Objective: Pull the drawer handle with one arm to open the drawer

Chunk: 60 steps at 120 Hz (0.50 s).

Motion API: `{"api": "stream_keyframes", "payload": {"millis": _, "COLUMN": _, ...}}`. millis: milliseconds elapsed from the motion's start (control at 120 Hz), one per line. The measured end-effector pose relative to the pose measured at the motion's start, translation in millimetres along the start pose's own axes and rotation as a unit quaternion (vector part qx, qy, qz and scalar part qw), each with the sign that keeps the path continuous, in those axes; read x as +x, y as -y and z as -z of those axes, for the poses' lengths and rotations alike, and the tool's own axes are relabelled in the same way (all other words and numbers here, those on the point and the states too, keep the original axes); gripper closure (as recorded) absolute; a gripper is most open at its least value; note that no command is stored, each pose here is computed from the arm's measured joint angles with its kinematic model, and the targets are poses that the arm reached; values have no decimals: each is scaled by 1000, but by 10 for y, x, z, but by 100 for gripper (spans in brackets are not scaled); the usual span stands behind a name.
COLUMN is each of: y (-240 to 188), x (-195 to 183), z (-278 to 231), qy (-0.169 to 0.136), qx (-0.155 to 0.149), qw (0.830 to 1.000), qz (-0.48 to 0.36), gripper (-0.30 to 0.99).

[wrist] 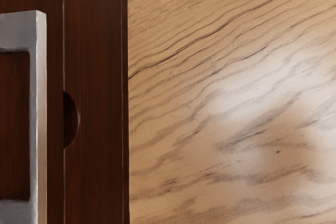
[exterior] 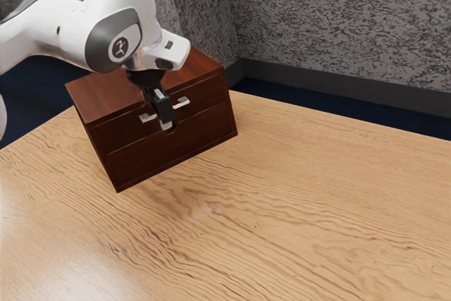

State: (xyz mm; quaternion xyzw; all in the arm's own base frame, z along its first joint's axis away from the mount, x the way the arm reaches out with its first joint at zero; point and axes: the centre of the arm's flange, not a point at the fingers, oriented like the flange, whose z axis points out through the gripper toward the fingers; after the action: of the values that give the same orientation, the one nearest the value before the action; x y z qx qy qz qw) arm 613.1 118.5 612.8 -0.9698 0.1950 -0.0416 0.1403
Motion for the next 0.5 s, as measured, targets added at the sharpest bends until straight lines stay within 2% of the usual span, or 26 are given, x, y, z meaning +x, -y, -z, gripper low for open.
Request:
{"api": "stream_keyframes", "payload": {"millis": 208, "y": 66, "x": 44, "z": -80, "qy": -9, "qx": 10, "qw": 1000, "qz": 9, "gripper": 0}}
{"api": "stream_keyframes", "payload": {"millis": 308, "y": 115, "x": 15, "z": -75, "qy": -5, "qx": 26, "qw": 1000, "qz": 11, "gripper": 0}}
{"api": "stream_keyframes", "payload": {"millis": 500, "y": 77, "x": -120, "z": -250, "qy": 6, "qx": 33, "qw": 999, "qz": 12, "gripper": 0}}
